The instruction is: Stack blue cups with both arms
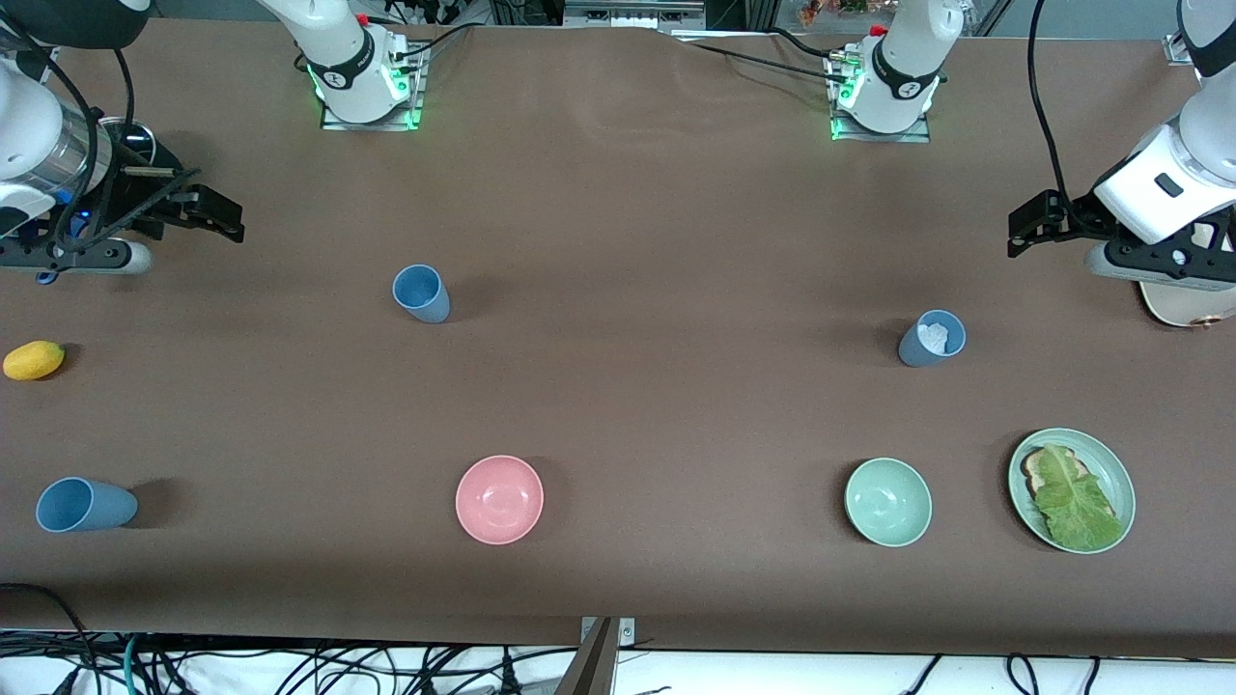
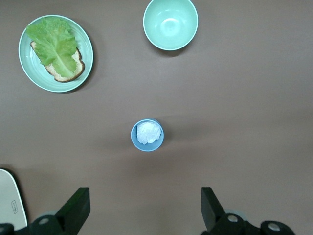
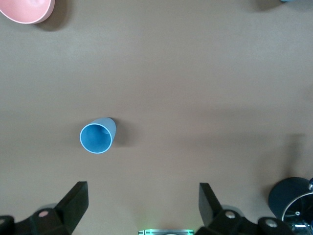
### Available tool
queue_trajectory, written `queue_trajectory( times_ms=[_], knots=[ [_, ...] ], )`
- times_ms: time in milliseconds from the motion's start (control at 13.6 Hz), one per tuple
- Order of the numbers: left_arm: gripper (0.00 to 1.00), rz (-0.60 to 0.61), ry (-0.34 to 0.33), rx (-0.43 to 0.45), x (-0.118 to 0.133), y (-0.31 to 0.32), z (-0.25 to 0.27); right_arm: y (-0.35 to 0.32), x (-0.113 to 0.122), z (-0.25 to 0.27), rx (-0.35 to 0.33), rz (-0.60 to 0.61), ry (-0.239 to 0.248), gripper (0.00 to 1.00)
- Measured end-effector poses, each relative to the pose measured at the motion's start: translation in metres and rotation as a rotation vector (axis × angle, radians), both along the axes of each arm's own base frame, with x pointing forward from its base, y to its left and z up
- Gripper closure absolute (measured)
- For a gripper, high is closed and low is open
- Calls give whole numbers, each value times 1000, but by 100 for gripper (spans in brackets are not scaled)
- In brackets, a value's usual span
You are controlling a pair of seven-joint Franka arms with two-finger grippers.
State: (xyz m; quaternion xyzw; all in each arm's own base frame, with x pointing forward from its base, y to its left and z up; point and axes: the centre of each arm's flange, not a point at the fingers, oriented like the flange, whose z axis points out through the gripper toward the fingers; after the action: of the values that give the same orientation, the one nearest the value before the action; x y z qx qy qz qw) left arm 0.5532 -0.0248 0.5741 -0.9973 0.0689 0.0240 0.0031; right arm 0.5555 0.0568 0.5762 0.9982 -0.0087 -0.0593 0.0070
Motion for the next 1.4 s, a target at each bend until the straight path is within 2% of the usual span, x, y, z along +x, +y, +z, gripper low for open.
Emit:
queue_trajectory(
  times_ms=[1399],
  knots=[
    [0,10,1,0,0,6,0,1,1,0,0,-1,-2,0]
  ],
)
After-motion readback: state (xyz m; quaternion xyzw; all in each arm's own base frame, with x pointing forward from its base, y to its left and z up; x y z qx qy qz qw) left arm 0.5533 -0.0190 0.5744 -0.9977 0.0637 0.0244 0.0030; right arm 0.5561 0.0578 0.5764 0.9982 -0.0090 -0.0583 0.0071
